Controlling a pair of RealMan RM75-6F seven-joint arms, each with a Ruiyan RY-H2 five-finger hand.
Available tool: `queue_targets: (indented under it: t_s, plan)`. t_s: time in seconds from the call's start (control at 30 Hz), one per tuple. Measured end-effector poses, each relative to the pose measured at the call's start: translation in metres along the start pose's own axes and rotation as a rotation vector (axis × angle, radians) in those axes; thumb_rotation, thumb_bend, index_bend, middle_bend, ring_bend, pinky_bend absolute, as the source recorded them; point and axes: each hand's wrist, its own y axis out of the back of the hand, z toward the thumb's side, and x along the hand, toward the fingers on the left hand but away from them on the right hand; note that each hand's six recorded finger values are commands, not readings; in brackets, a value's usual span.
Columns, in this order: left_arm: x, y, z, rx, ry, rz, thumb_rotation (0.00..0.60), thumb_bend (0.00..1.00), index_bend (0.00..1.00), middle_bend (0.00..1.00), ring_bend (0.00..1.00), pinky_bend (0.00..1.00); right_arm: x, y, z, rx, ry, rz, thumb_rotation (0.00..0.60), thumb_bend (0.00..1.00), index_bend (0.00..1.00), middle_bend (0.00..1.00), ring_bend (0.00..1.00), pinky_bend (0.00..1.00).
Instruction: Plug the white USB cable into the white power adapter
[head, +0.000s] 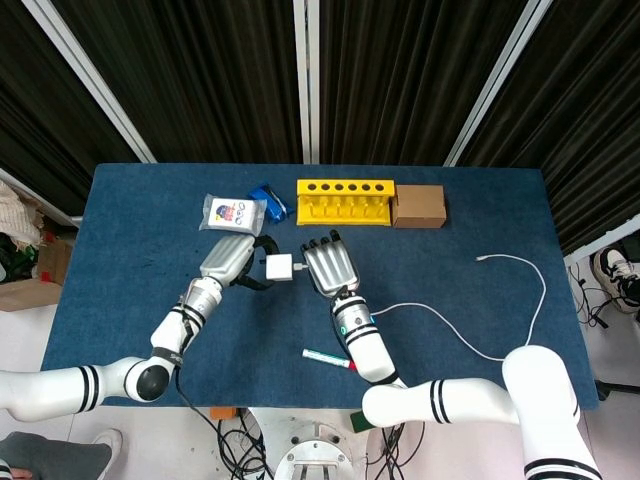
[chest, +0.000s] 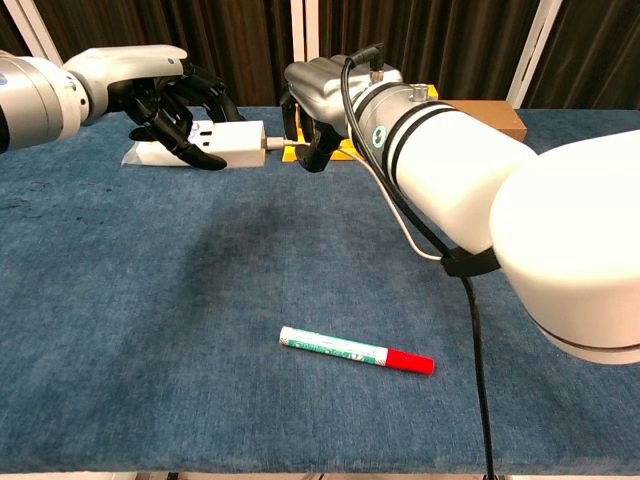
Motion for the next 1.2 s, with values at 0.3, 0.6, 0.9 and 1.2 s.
queue_targets:
  t_s: [0.3,0.6,0.9,1.2]
  plan:
    - [0.001,-0.002,0.003,0.007,-0.001,-0.009,0.6,0.25,0.56,0.46,0.71,0.9,-0.001,0.0,0.003,-0.001,0.003,-0.008,0.6,0.48,0.58,0.43,0.36,0.23]
    - [0.002,-0.004,0.007,0.017,-0.009,-0.014,0.6,0.25,0.56,0.46,0.71,0.9,-0.002,-0.001,0.006,0.0,0.0,-0.012,0.6,0.48,0.63,0.44,0.36,0.23]
    - [0.003,-0.005,0.011,0.031,-0.01,-0.016,0.6,0.25,0.56,0.46,0.71,0.9,-0.002,0.0,0.013,-0.001,0.005,-0.016,0.6,0.48,0.63,0.44,0.36,0.23]
    - [0.003,-0.005,0.009,0.1,0.004,0.007,0.6,0.25,0.56,0.47,0.71,0.91,-0.001,-0.001,0.016,0.0,-0.006,-0.009,0.6,0.46,0.63,0.44,0.36,0.23]
